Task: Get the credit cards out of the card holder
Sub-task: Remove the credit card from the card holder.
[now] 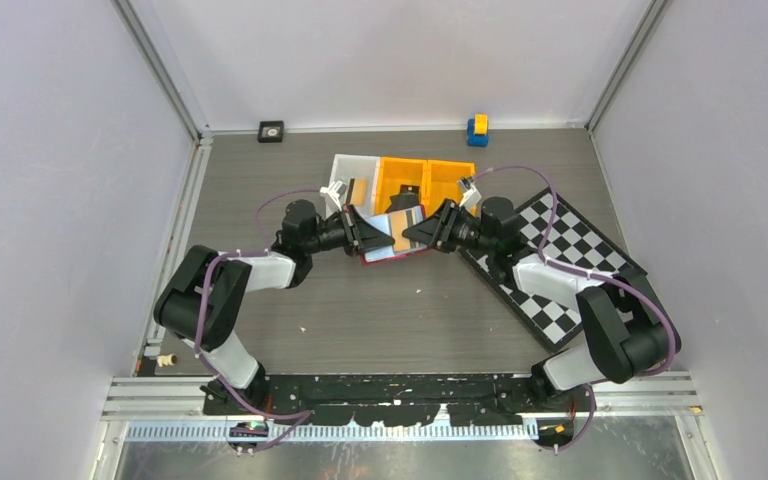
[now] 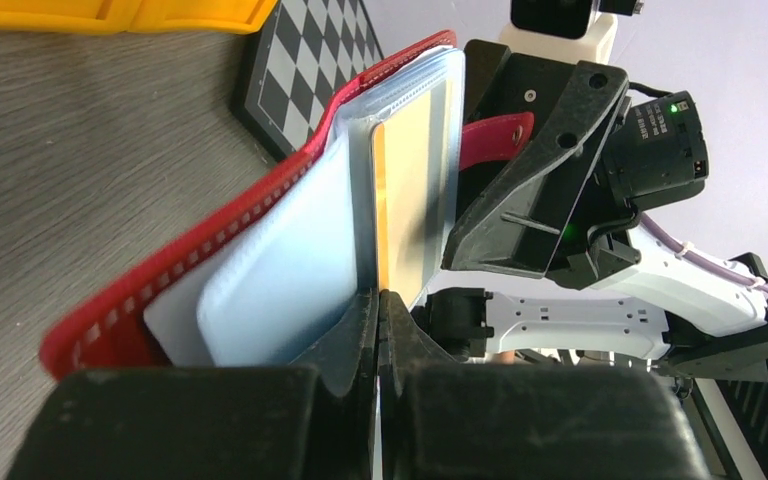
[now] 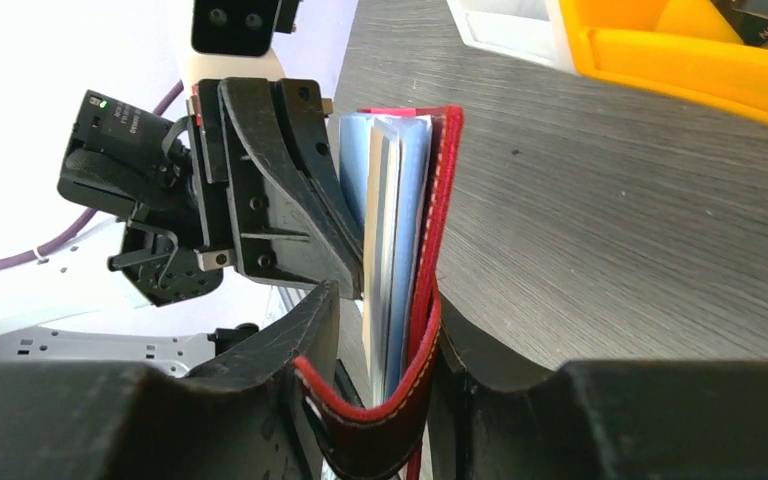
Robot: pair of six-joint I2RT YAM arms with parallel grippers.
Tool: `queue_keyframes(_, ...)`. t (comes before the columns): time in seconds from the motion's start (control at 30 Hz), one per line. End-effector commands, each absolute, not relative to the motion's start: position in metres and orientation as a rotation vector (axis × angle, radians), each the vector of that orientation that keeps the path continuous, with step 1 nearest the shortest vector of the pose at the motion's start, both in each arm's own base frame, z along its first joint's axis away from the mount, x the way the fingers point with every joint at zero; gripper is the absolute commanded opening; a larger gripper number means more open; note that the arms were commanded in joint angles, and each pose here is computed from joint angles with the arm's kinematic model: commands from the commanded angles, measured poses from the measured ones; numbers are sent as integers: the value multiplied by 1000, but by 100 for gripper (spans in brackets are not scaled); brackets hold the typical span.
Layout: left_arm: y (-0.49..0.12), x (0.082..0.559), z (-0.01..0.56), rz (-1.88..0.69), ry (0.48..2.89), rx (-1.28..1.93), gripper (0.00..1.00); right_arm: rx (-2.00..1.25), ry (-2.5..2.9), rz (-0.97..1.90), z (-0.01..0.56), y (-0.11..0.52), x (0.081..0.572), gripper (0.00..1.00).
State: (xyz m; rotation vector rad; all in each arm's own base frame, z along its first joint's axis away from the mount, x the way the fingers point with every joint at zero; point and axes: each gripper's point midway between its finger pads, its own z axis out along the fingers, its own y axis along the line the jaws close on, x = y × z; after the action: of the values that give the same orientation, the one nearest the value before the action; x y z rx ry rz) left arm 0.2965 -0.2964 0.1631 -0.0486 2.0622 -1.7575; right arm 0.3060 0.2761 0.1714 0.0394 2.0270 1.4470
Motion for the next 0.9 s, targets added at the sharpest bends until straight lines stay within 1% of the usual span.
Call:
queue_keyframes(0.0,-299,302,184,-1738,1990,18,0,49,1937,1471,192,268,307,41)
queue_keyframes(0.17,-298,302,185,-1738,1989,22,0,103,1901,1528,194,261,312,40)
queue_keyframes(0.27,-298,302,185,-1732,1992,22,0,120,1896,1539,194,258,314,32)
queue_keyframes(0.37,-298,302,186,-1729,1993,26,0,130,1894,1537,194,256,316,29)
queue_keyframes(0.47,-297,302,186,-1723,1995,22,0,154,1904,1516,191,252,318,19)
queue_keyframes(0.57,-297,302,186,-1724,1995,24,0,177,1918,1497,186,248,321,12)
queue_keyframes(0.67,-297,301,188,-1728,1988,33,0,174,1913,1518,187,250,321,11)
queue_keyframes(0.77,-297,301,190,-1730,1982,41,0,159,1909,1542,188,252,319,24)
queue_keyframes(0.8,-297,301,190,-1730,1982,41,0,152,1905,1552,189,253,319,27)
queue_keyframes(0.87,-297,301,189,-1730,1982,41,0,152,1906,1560,188,254,319,28)
